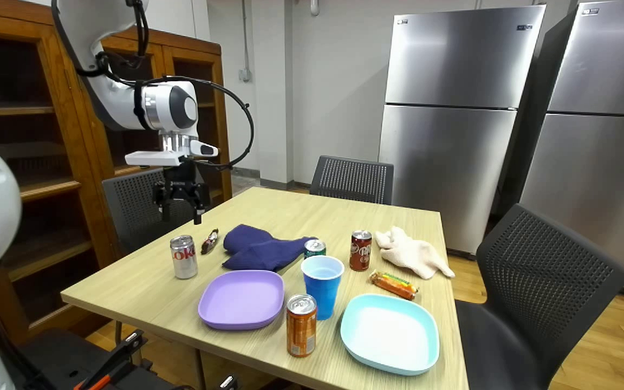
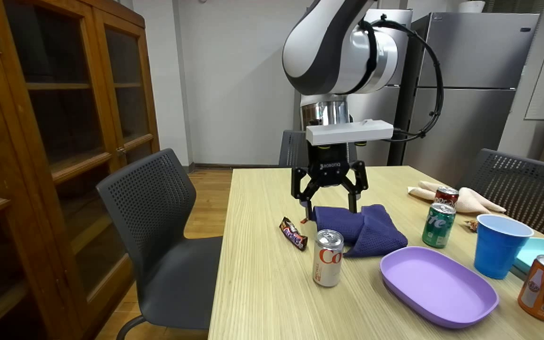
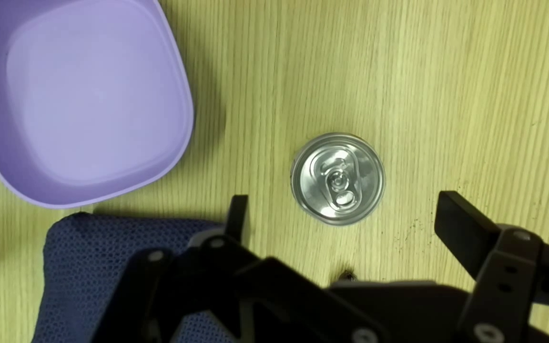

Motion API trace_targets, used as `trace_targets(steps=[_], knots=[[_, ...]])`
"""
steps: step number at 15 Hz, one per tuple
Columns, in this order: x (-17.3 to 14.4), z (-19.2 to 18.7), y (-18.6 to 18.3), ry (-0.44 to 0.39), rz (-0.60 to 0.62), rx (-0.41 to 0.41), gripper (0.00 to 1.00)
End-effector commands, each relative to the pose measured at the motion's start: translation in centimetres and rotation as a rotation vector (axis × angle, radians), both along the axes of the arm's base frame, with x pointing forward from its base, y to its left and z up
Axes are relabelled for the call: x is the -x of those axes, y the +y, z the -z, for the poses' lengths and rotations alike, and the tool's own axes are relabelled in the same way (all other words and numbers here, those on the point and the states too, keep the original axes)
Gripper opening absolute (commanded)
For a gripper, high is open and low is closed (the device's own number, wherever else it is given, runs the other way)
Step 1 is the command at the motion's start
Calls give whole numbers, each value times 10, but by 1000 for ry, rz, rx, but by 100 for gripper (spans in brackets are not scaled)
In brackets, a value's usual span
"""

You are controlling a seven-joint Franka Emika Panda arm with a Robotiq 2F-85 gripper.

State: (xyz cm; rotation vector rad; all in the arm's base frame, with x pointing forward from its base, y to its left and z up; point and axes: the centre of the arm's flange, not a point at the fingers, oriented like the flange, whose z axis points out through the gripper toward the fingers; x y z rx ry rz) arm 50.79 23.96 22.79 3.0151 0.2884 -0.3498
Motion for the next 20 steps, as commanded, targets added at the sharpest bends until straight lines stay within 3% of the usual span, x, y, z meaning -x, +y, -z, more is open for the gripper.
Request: trace_targets(steps=[1, 8, 20], knots=[[4, 7, -2, -4, 6, -9, 100], [6, 31, -1, -15, 15, -51, 100], [14, 61, -4, -12, 24, -59, 100]])
